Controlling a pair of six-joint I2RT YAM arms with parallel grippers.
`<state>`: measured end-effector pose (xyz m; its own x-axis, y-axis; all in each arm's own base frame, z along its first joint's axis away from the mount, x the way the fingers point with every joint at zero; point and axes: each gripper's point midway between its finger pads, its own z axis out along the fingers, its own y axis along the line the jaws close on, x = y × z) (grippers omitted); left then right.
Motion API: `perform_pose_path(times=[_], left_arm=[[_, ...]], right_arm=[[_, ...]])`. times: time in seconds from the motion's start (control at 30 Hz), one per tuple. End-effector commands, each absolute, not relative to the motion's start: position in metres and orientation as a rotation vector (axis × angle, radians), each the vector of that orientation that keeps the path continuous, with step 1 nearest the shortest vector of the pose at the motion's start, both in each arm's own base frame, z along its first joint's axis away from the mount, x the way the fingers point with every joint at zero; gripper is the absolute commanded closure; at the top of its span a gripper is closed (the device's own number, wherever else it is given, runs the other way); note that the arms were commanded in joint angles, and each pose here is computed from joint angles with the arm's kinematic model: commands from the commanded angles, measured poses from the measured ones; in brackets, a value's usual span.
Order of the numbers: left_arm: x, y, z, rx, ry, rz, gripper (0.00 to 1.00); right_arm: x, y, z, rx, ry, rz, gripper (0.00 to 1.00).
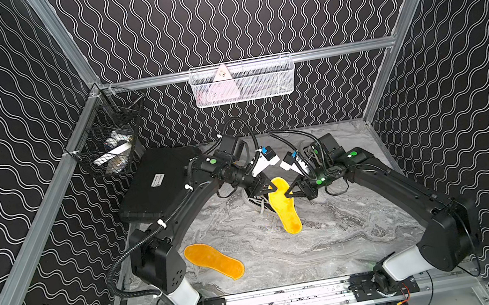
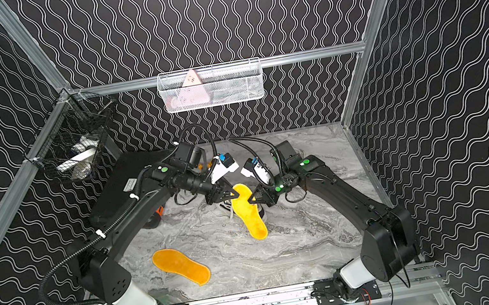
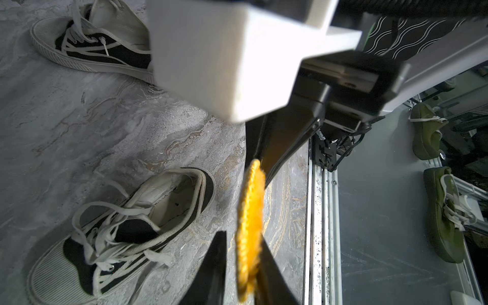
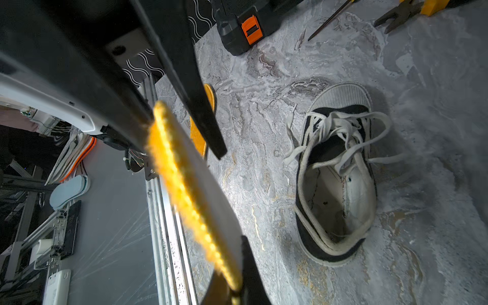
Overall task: Insert the insole into the shoe
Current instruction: Pick up the insole from the center of the board.
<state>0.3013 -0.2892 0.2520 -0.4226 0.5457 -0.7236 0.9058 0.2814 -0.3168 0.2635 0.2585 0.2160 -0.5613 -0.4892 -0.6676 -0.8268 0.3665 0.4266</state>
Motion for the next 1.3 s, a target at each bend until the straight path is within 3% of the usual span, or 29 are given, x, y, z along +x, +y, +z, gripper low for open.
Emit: perform_pose_path(times=[0.0,0.1,0.17,0.47,0.57,0.67,0.73,0.97,1.1,1.27], left_arm=[[0.304,-0.295,0.263,1.260,2.031,-1.021,0.92],[0.310,-0.292,0.271,1.192,2.011,-0.978,1.00],[0.310,-0.289,0.277,1.151,1.989,-0.961,1.00],[0.306,-0.287,0.289,1.067,1.955,-1.030,1.00],[0.307,-0.287,0.289,1.054,1.951,-1.043,1.00],[0.307,-0.286,0.289,1.040,1.947,-1.056,1.00],[0.305,-0.284,0.285,1.060,1.960,-1.039,0.92],[0.307,-0.279,0.275,1.158,2.005,-0.959,0.51],[0.311,-0.280,0.271,1.216,2.031,-0.954,0.49],[0.306,-0.283,0.269,1.256,2.020,-1.012,0.59]], right_arm=[[0.265,0.261,0.222,-1.140,2.174,1.061,0.81],[0.271,0.253,0.219,-1.042,2.187,1.044,0.60],[0.271,0.248,0.212,-0.963,2.169,1.089,0.54],[0.281,0.256,0.228,-0.869,1.964,1.223,0.50],[0.283,0.261,0.238,-0.869,1.916,1.262,0.59],[0.282,0.264,0.245,-0.869,1.868,1.307,0.89],[0.278,0.265,0.246,-0.893,1.865,1.320,1.00],[0.260,0.257,0.228,-1.038,2.013,1.274,1.00],[0.254,0.248,0.207,-1.085,2.148,1.214,1.00],[0.258,0.249,0.206,-1.112,2.194,1.165,1.00]])
